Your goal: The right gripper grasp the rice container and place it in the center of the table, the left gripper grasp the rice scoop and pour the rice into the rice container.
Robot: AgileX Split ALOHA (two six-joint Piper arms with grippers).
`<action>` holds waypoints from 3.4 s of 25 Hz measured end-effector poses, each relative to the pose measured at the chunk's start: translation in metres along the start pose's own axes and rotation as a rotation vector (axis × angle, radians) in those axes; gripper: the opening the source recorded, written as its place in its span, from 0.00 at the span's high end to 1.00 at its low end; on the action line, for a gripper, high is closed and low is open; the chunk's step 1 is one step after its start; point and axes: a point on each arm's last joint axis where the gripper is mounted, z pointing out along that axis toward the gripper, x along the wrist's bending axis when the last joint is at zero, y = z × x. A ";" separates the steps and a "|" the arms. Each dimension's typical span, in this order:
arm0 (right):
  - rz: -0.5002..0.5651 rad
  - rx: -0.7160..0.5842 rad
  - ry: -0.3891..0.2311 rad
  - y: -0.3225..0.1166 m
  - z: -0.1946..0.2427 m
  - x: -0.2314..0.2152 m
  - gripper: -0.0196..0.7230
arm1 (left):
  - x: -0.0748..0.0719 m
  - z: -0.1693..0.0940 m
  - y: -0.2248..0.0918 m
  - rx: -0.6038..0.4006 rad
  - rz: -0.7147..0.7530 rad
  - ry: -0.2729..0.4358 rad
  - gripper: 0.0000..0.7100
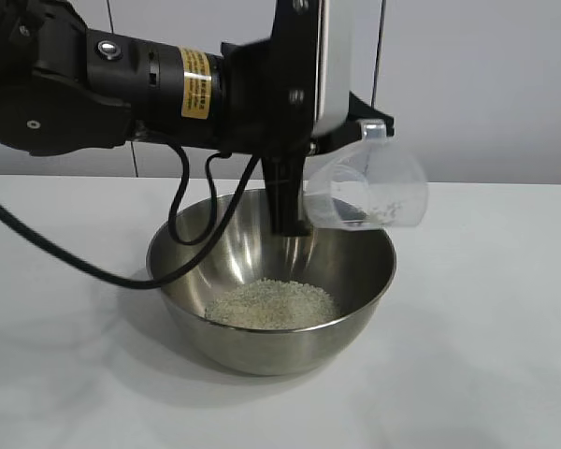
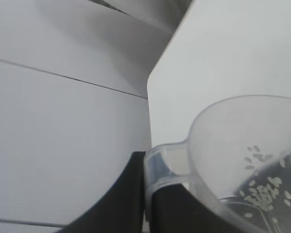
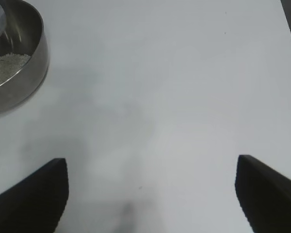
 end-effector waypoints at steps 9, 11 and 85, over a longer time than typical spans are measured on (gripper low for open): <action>0.000 0.000 0.000 0.000 0.000 0.000 0.11 | 0.066 -0.061 0.022 -0.016 -0.449 0.427 1.00; 0.000 0.000 0.000 0.000 0.000 0.000 0.11 | 0.079 -0.095 0.014 0.011 -0.521 0.564 1.00; 0.000 -0.001 0.000 0.000 0.000 0.000 0.11 | -0.057 -0.236 -0.105 0.578 -1.026 0.660 0.24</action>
